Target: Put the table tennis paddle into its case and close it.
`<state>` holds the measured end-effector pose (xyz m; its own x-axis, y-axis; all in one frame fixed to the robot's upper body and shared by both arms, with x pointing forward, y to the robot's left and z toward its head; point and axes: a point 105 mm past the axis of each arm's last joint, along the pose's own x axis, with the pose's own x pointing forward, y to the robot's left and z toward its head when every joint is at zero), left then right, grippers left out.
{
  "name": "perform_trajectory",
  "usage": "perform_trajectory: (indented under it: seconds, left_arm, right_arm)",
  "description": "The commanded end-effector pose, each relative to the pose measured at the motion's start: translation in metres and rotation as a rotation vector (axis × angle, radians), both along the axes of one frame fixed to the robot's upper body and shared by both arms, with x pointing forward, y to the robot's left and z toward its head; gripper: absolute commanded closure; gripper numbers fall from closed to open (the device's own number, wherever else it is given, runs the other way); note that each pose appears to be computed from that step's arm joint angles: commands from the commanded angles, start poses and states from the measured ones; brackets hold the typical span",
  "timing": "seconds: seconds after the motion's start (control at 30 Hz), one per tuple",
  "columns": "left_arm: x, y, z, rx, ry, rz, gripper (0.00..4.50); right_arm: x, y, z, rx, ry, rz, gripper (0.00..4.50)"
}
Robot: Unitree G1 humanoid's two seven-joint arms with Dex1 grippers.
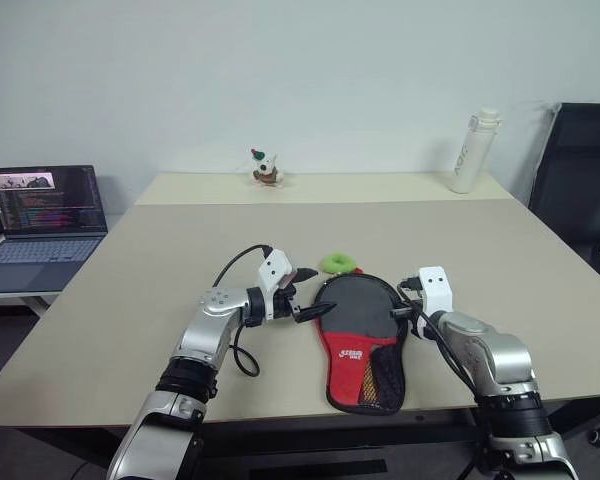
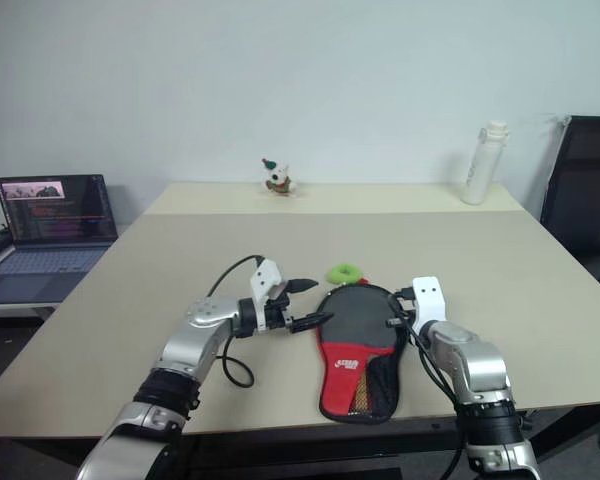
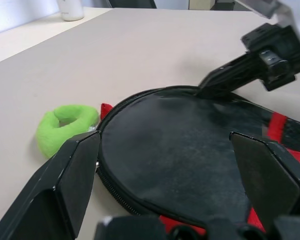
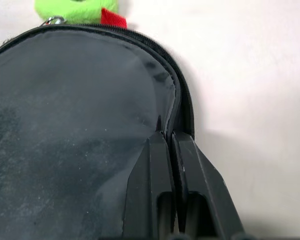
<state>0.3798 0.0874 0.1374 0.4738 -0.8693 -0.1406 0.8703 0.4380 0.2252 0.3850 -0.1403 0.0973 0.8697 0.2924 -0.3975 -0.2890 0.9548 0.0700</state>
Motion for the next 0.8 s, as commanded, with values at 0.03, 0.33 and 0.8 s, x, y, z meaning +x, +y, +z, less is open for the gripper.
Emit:
perform_trajectory:
  seconds: [0.03,0.33,0.8]
  left_arm:
    - [-0.002,-0.003,0.012,-0.01,-0.05,-0.016,0.0]
    - [-0.004,-0.007,0.009,-0.003,-0.053,-0.024,0.0]
    - [-0.003,-0.044,-0.016,0.07,-0.024,-0.097,0.0]
  right_arm:
    - [0.007,0.004,0.008,-0.013,-0.033,0.028,4.46]
    - [-0.001,0.007,0.017,0.006,-0.048,0.057,2.84]
    - [-0.018,-0.002,0.095,0.209,-0.137,0.195,0.33]
